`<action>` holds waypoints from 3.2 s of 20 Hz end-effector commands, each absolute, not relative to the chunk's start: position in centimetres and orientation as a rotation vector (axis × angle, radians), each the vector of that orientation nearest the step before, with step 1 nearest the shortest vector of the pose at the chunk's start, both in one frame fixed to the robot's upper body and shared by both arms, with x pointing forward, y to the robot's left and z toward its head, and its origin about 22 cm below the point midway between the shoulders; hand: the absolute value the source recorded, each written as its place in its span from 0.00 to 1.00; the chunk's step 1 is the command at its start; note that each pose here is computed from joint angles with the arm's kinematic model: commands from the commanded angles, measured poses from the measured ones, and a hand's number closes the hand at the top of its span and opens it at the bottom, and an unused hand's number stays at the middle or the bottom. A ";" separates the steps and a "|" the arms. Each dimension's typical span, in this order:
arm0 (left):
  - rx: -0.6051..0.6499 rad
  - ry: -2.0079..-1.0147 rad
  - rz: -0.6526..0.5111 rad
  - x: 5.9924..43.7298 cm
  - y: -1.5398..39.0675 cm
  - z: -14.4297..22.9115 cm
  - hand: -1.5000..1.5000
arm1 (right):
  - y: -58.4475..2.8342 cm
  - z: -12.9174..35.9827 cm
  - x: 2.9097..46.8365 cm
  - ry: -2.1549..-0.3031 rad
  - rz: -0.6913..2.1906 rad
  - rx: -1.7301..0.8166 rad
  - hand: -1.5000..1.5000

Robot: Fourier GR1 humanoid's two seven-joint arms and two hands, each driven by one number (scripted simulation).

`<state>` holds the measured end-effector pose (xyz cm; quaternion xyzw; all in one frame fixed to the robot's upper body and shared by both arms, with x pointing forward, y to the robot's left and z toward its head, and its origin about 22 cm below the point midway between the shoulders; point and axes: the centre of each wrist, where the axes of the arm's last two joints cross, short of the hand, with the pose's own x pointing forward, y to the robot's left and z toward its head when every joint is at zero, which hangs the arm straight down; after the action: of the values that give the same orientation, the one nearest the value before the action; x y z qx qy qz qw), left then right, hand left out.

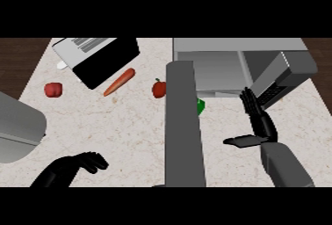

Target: Pick up the milk, place it into the microwave and close the microwave

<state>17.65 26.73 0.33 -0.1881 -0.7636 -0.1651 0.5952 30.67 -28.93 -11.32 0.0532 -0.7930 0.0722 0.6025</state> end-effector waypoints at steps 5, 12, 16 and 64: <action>-0.421 -1.746 -0.508 20.7 22.3 1.3 1.00 | -34.1 -10.1 28.3 -1.903 0.083 0.280 1.00; -0.397 -1.741 -0.652 26.0 17.9 1.7 1.00 | -38.4 -6.8 27.7 -1.940 0.020 0.242 0.00; -0.415 -1.727 -0.725 26.3 14.4 0.5 1.00 | -39.6 -6.1 26.6 -1.957 0.051 0.185 0.00; -0.394 -1.821 -0.602 34.6 -1.2 7.2 1.00 | -34.1 13.6 35.4 -2.117 0.429 0.726 0.00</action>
<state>33.96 -0.15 5.67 -0.1675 -0.7629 -0.2604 0.5676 35.09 -34.28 13.11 0.2715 -0.8434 0.1685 0.4319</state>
